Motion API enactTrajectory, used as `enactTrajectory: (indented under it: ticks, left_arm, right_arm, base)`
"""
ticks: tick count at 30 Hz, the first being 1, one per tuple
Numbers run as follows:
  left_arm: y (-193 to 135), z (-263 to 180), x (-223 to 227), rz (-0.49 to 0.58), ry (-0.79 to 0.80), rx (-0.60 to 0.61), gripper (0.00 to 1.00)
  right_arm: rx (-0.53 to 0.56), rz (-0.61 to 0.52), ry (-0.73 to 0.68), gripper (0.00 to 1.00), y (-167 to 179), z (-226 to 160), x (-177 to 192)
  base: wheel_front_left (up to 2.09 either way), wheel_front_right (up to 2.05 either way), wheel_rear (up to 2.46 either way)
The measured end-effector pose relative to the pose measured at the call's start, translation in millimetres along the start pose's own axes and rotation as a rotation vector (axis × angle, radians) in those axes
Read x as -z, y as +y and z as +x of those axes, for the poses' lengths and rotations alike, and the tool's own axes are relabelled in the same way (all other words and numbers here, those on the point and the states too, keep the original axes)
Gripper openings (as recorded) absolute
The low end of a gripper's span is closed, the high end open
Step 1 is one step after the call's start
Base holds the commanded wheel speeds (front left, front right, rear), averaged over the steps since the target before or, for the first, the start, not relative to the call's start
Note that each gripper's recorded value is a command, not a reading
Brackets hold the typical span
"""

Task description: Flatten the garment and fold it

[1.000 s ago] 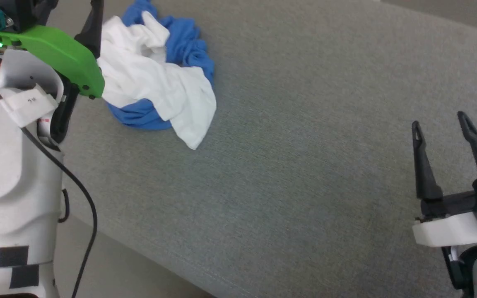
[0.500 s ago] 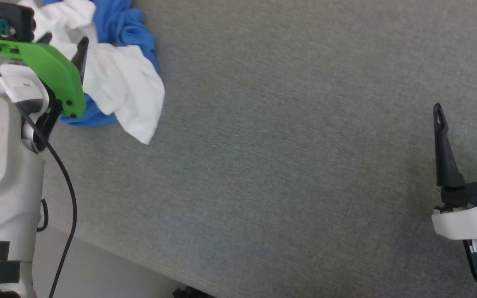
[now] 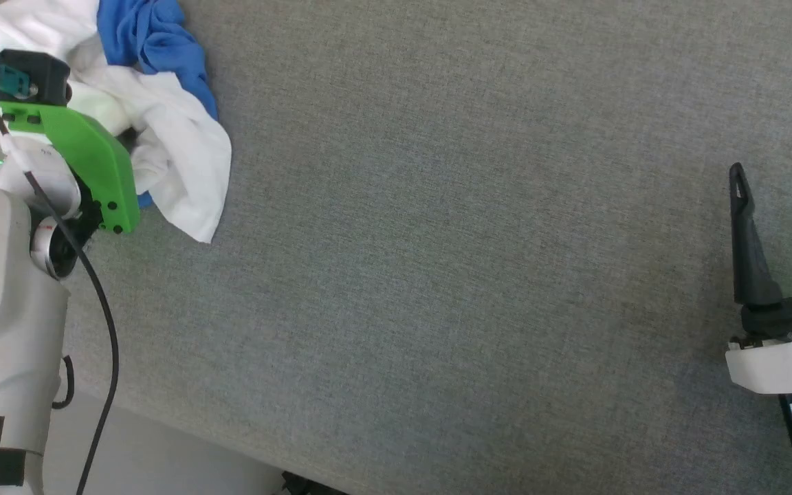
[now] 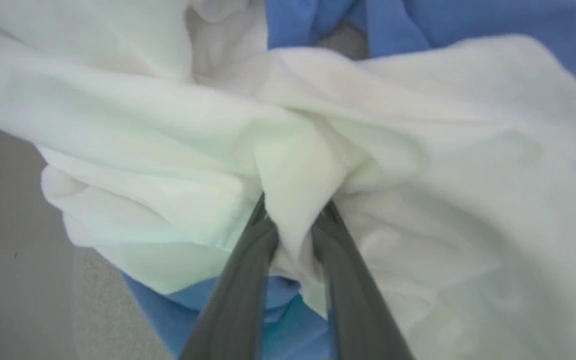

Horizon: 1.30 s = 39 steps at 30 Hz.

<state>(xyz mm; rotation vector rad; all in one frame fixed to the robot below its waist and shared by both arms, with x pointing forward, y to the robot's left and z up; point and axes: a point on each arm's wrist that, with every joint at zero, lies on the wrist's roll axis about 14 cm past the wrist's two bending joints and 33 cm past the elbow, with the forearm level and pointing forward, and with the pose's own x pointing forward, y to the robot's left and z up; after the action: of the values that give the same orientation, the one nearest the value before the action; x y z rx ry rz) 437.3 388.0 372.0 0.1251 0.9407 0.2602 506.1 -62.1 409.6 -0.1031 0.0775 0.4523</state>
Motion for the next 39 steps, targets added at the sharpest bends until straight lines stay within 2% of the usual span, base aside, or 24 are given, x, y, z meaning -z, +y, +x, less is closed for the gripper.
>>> enactTrajectory:
  ticks: [5, 13, 19, 24, 30, 33, 39]
  left_arm:
    - [4, -8, -16, -0.016, -0.116, -0.001, 0.0]
    - [43, -58, -91, -0.039, -0.449, -0.065, 0.0]
    - [58, -115, -148, -0.017, -0.66, -0.087, 0.0]
    - [59, -183, -201, 0.006, -0.873, -0.083, 0.0]
    - [41, -278, -252, 0.058, -1.108, -0.043, 0.0]
    - [21, -324, -271, 0.079, -1.212, 0.004, 0.0]
    - [-36, -400, -289, 0.104, -1.385, 0.174, 0.0]
  right_arm:
    - [0.001, 0.005, -0.016, 1.0, 2, -2, -8]
    - [0.034, 0.024, -0.079, 1.0, 3, -11, -35]
    - [0.063, 0.035, -0.135, 1.0, 3, -22, -58]
    - [0.093, 0.036, -0.183, 1.0, 0, -37, -79]
    - [0.147, 0.049, -0.225, 1.0, -12, -62, -98]
    - [0.185, 0.052, -0.252, 1.0, -23, -75, -108]
    - [0.273, 0.036, -0.309, 1.0, -47, -104, -129]
  base:
    - [0.0, 0.0, 0.0]
    - [0.0, 0.0, 0.0]
    - [0.0, 0.0, 0.0]
    - [0.0, 0.0, 0.0]
    - [0.0, 0.0, 0.0]
    - [0.0, 0.0, 0.0]
    - [0.0, 0.0, 0.0]
